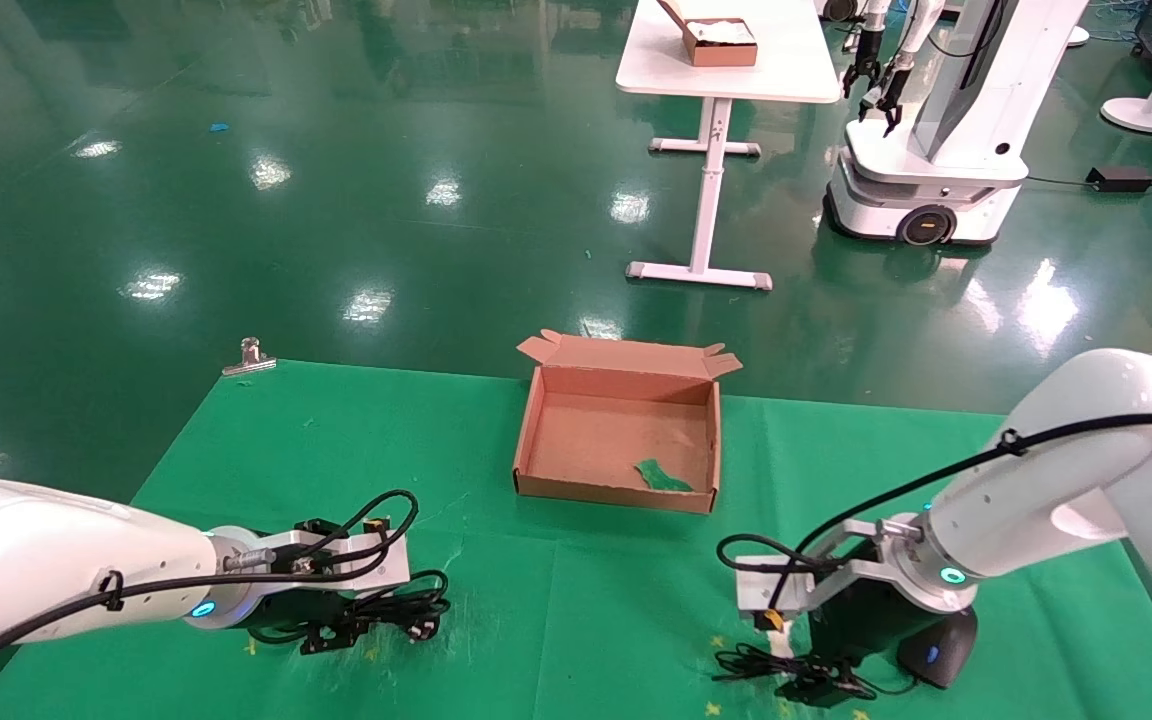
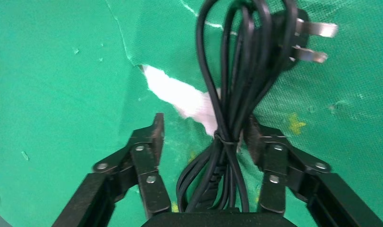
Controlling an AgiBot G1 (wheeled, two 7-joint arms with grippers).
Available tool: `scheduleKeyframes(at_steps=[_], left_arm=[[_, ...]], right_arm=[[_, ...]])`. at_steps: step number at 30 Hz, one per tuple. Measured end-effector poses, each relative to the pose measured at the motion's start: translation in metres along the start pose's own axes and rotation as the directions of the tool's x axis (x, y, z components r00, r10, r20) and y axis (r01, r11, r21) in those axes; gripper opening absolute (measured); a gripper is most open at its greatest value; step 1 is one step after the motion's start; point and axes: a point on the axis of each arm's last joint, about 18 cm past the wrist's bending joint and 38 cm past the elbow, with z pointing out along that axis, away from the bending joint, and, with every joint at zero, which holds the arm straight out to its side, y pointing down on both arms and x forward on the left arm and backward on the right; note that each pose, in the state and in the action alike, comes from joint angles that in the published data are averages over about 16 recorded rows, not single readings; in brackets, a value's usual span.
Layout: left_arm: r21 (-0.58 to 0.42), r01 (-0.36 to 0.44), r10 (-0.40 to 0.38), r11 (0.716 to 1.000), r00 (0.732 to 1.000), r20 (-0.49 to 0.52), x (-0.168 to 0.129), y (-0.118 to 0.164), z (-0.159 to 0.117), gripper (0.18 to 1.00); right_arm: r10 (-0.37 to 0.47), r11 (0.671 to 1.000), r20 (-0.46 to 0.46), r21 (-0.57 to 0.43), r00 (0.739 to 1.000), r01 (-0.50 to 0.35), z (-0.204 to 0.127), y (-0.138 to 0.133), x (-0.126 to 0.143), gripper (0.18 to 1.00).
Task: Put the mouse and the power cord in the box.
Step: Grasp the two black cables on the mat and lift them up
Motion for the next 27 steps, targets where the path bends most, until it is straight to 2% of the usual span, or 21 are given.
scheduleKeyframes(at_steps=[14, 17, 23, 27], left_arm=[[0.000, 0.000, 0.000, 1.000, 1.000, 0.000, 0.000, 0.000, 0.000, 0.390], [-0.001, 0.000, 0.000, 1.000, 1.000, 0.000, 0.000, 0.000, 0.000, 0.352], [0.001, -0.007, 0.007, 1.000, 1.000, 0.001, -0.001, 0.000, -0.002, 0.294], [0.027, -0.011, 0.011, 1.000, 1.000, -0.002, -0.006, -0.002, -0.014, 0.270]], right_arm=[[0.001, 1.000, 0.000, 0.002, 1.000, -0.001, 0.000, 0.000, 0.000, 0.431], [0.001, 1.000, -0.001, 0.002, 1.000, -0.001, -0.001, 0.000, 0.000, 0.363], [-0.001, 1.000, -0.017, 0.011, 1.000, 0.001, -0.007, -0.001, 0.005, 0.278], [-0.007, 1.000, -0.047, 0.020, 0.999, 0.008, -0.019, -0.002, 0.013, 0.248]])
